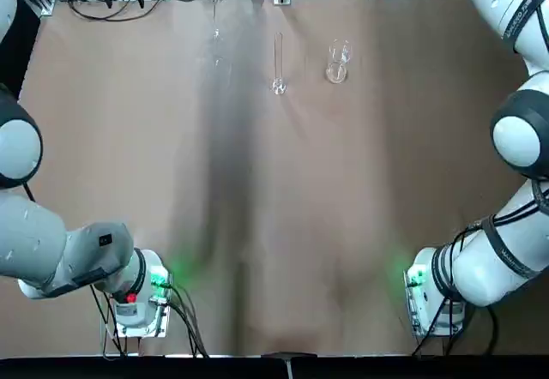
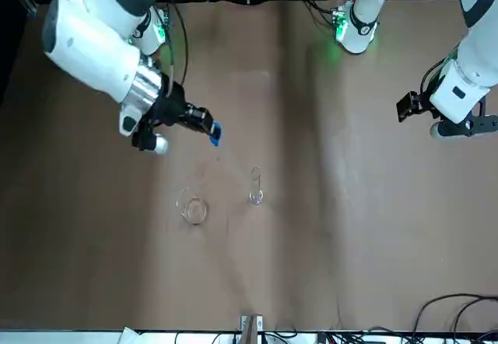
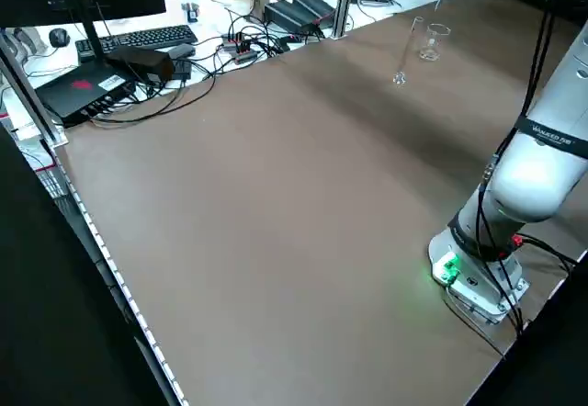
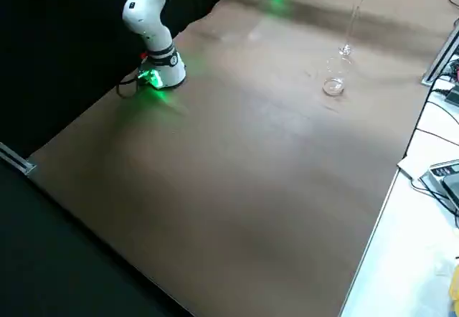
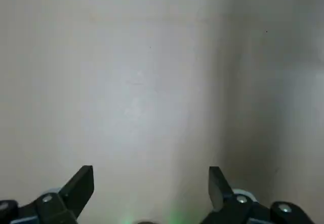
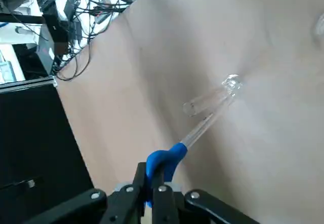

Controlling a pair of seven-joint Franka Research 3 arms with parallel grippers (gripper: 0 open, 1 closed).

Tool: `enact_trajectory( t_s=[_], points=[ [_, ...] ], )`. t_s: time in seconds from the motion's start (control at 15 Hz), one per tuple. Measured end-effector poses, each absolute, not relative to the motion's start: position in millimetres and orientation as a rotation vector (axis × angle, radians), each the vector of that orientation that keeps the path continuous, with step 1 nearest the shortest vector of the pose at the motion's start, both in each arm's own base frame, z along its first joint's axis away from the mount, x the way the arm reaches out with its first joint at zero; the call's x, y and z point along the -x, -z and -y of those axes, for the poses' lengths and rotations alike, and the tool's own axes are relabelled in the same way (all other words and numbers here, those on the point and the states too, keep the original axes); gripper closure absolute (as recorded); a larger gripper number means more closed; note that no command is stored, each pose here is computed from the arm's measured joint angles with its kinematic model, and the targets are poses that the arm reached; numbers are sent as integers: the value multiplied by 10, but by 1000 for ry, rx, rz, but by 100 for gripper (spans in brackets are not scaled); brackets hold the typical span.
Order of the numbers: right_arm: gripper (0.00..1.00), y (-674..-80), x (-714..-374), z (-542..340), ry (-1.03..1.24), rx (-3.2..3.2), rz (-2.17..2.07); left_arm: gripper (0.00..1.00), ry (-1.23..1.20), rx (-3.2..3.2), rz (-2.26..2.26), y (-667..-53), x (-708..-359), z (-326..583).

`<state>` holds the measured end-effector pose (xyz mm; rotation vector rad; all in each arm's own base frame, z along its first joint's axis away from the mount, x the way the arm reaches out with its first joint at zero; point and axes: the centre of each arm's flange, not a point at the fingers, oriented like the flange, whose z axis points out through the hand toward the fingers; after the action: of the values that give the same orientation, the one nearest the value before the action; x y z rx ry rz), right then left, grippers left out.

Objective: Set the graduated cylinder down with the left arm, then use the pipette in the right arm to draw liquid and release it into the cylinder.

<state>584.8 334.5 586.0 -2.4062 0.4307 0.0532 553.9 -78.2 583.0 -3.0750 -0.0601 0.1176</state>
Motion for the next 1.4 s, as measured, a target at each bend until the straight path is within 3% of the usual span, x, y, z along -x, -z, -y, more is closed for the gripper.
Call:
enact_trajectory(
  t_s=[0.47, 1.4],
  points=[
    [93, -5775, -6156, -2610, -4, 2449, -330, 0, -117, 3075, 56, -5830, -5537, 796],
    [93, -4984, -6407, -2262, -107, 2511, -260, 0, -117, 3075, 49, -5830, -5533, 824]
  ],
)
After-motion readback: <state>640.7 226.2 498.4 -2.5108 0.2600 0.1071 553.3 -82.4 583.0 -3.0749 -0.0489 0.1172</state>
